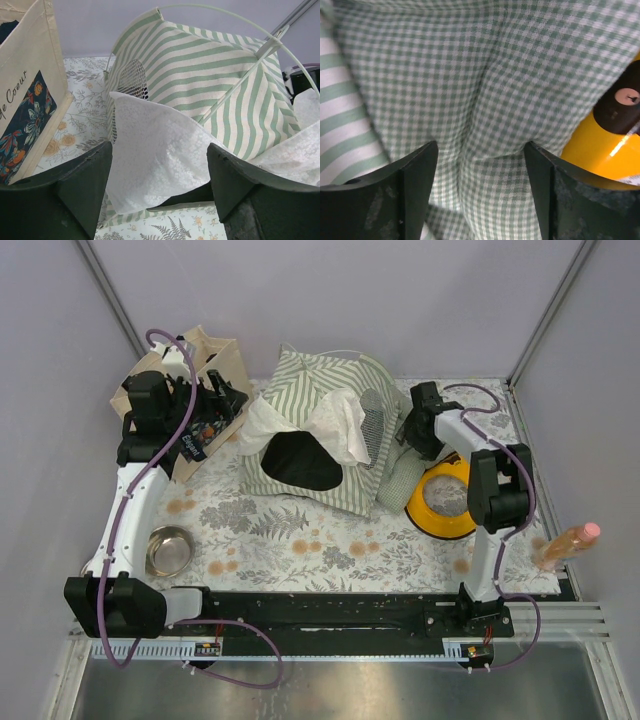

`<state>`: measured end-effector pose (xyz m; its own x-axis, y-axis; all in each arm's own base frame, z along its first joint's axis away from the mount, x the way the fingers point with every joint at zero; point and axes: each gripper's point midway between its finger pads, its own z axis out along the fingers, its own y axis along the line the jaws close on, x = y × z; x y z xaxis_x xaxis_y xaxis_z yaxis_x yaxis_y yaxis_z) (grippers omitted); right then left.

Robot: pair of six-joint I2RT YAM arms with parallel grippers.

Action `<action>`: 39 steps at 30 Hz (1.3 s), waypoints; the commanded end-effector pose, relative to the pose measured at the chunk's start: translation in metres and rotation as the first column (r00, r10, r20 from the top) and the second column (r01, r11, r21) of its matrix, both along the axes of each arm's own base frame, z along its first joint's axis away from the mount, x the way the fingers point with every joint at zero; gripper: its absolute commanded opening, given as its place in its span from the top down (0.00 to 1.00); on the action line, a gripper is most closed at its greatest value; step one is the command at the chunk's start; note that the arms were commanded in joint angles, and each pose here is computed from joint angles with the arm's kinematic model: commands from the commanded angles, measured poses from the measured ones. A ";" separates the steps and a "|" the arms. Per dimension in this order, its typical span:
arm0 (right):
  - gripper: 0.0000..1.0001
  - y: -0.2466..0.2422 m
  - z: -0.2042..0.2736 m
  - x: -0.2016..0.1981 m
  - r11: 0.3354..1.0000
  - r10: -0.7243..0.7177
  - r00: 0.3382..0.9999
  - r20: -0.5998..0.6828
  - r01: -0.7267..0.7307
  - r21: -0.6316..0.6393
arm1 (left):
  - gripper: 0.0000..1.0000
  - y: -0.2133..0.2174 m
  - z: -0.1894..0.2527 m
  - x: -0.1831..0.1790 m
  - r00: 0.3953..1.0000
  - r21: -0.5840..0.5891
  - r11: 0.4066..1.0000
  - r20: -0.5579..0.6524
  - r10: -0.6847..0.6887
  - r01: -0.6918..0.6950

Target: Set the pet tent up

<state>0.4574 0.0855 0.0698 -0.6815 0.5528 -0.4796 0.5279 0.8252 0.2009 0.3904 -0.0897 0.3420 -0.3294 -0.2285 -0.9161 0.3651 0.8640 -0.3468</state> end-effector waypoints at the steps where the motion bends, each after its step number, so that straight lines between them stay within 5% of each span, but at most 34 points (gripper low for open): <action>1: 0.28 0.003 -0.020 0.004 1.000 -0.024 0.998 -0.054 0.024 -0.003 | 0.20 -0.002 0.015 0.002 0.998 -0.005 1.000 0.064 0.002 -0.001; 3: 0.43 0.003 -0.019 0.006 1.000 -0.020 0.998 -0.051 0.020 0.001 | 0.19 -0.002 0.014 0.003 0.998 -0.001 1.000 0.062 0.006 -0.006; 7: 0.98 -0.004 0.001 0.013 0.999 -0.007 1.000 -0.002 0.007 -0.043 | 0.18 -0.002 0.016 0.004 0.998 -0.002 1.000 0.063 0.007 -0.007; 8: 1.00 -0.008 0.013 0.015 0.998 -0.005 1.000 0.025 0.007 -0.068 | 0.18 -0.002 0.017 0.003 0.998 -0.002 1.000 0.063 0.009 -0.009; 20: 1.00 -0.074 0.258 0.016 0.916 0.056 0.874 0.483 0.147 -0.373 | 0.18 0.000 0.030 0.001 0.997 -0.025 0.998 0.062 0.051 -0.050; 30: 1.00 -0.109 0.271 0.001 0.808 0.036 0.900 0.434 0.229 -0.543 | 0.18 -0.019 0.000 0.009 1.000 -0.048 0.998 -0.008 -0.027 0.027; 39: 1.00 -0.098 0.333 -0.035 0.872 0.108 0.816 0.567 0.196 -0.448 | 0.18 -0.028 -0.002 0.009 0.999 -0.055 0.997 -0.017 -0.049 0.048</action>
<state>0.4546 -0.0117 0.3264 -0.3766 0.1397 -0.9158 0.5148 0.8534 -0.0815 0.3985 -0.1103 0.3211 -0.4062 -0.2544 -0.8777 0.3520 0.8428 -0.4072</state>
